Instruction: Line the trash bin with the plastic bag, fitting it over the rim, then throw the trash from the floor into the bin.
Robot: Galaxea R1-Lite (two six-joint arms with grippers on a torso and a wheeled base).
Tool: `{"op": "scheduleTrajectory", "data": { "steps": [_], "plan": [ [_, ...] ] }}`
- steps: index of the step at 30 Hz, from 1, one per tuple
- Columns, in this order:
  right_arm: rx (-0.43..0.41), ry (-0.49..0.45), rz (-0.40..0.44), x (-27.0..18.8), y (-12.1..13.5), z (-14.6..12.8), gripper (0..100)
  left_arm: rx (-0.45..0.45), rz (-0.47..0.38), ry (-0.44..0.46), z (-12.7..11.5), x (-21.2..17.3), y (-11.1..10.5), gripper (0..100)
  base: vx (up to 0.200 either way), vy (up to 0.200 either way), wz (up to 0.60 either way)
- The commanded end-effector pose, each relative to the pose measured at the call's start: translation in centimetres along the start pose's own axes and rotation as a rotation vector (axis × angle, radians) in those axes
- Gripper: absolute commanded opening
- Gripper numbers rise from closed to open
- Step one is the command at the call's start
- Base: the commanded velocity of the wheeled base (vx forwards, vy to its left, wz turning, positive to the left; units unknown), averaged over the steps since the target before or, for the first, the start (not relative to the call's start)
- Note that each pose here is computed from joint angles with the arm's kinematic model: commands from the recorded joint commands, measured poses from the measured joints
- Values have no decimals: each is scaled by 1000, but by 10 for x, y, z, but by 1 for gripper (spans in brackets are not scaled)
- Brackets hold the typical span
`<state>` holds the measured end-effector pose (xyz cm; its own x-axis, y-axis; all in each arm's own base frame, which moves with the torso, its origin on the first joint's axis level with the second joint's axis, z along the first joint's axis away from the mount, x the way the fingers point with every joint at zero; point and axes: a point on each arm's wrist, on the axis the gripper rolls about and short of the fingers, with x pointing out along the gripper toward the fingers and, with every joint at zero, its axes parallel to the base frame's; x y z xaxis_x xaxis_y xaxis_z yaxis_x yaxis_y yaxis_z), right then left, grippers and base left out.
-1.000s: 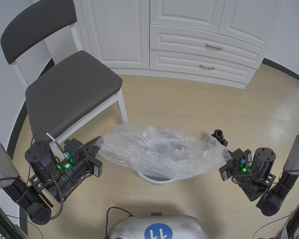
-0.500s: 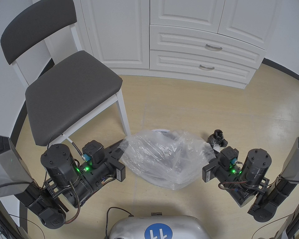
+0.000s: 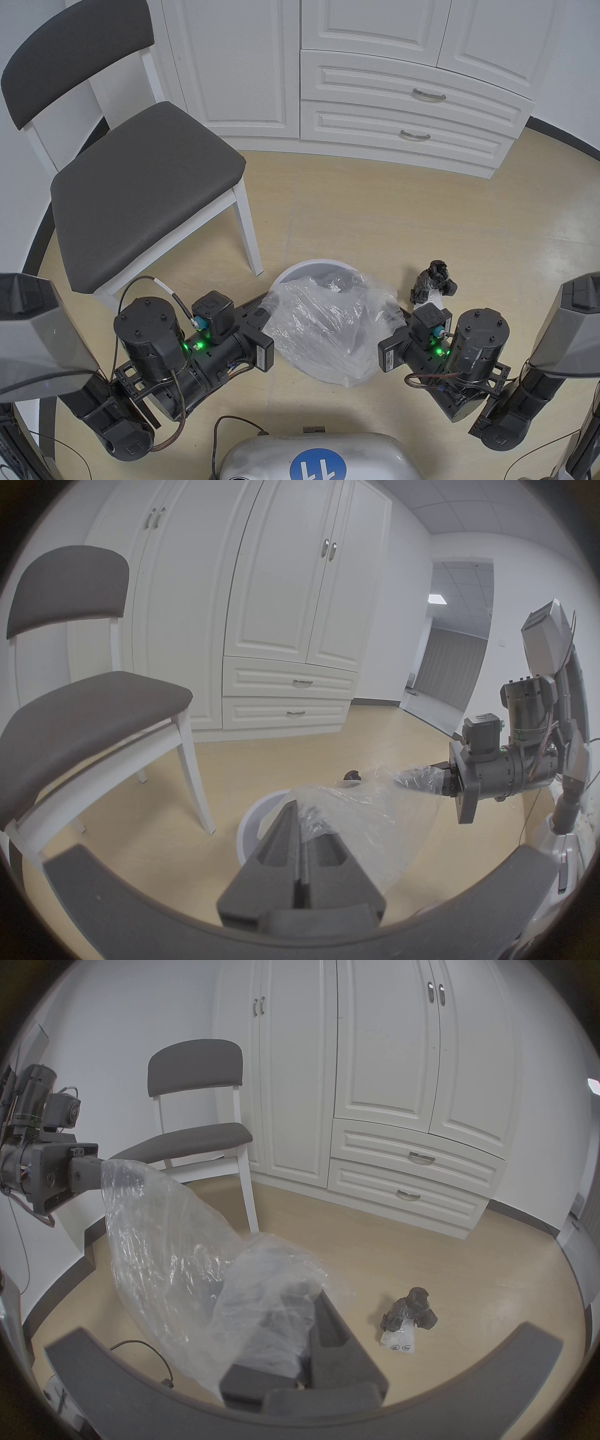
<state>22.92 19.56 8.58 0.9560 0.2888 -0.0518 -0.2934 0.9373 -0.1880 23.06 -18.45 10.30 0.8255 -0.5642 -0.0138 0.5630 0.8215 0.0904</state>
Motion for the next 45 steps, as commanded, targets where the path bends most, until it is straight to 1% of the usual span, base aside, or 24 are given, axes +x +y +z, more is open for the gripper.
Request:
{"op": "scheduleTrajectory", "data": {
  "steps": [1,7,8,10,11,15,17,20,22,26,29,32,34,40,43,45],
  "plan": [
    [-4,7,-5,4,1,-6,0,-2,4,39,-15,12,0,0,0,0,0],
    [1,5,-20,15,1,-9,0,-28,32,59,-27,24,7,0,0,0,0],
    [3,8,-28,19,1,-12,0,-30,54,64,-31,30,14,0,0,0,0],
    [1,11,-29,21,1,-13,0,-32,67,65,-33,33,18,0,0,0,0],
    [11,13,-28,26,4,-17,0,-49,89,67,-39,40,25,0,0,0,0],
    [38,8,-35,35,7,-20,0,-81,124,66,-45,49,35,0,0,0,0],
    [51,3,-70,49,1,-24,0,-102,150,55,-48,55,44,0,0,0,0],
    [64,-8,-109,66,-6,-29,0,-107,179,61,-55,62,54,0,0,0,0],
    [86,-18,-124,75,-8,-32,0,-106,195,66,-61,66,60,0,0,0,0],
    [109,-38,-148,87,-12,-33,0,-107,222,58,-63,70,70,0,0,0,0],
    [121,-61,-187,100,-22,-33,0,-107,245,48,-61,69,78,0,0,0,0],
    [133,-87,-238,114,-38,-34,0,-105,267,43,-59,67,86,0,0,0,0],
    [134,-87,-270,121,-50,-34,0,-100,279,33,-54,64,90,0,0,0,0],
    [127,-63,-329,127,-74,-36,0,-94,306,15,-46,59,100,0,0,0,0],
    [117,-45,-341,125,-79,-37,0,-95,308,18,-46,57,100,0,0,0,0],
    [93,-19,-357,122,-86,-39,0,-89,306,22,-44,54,99,0,0,0,0]
  ]
}}
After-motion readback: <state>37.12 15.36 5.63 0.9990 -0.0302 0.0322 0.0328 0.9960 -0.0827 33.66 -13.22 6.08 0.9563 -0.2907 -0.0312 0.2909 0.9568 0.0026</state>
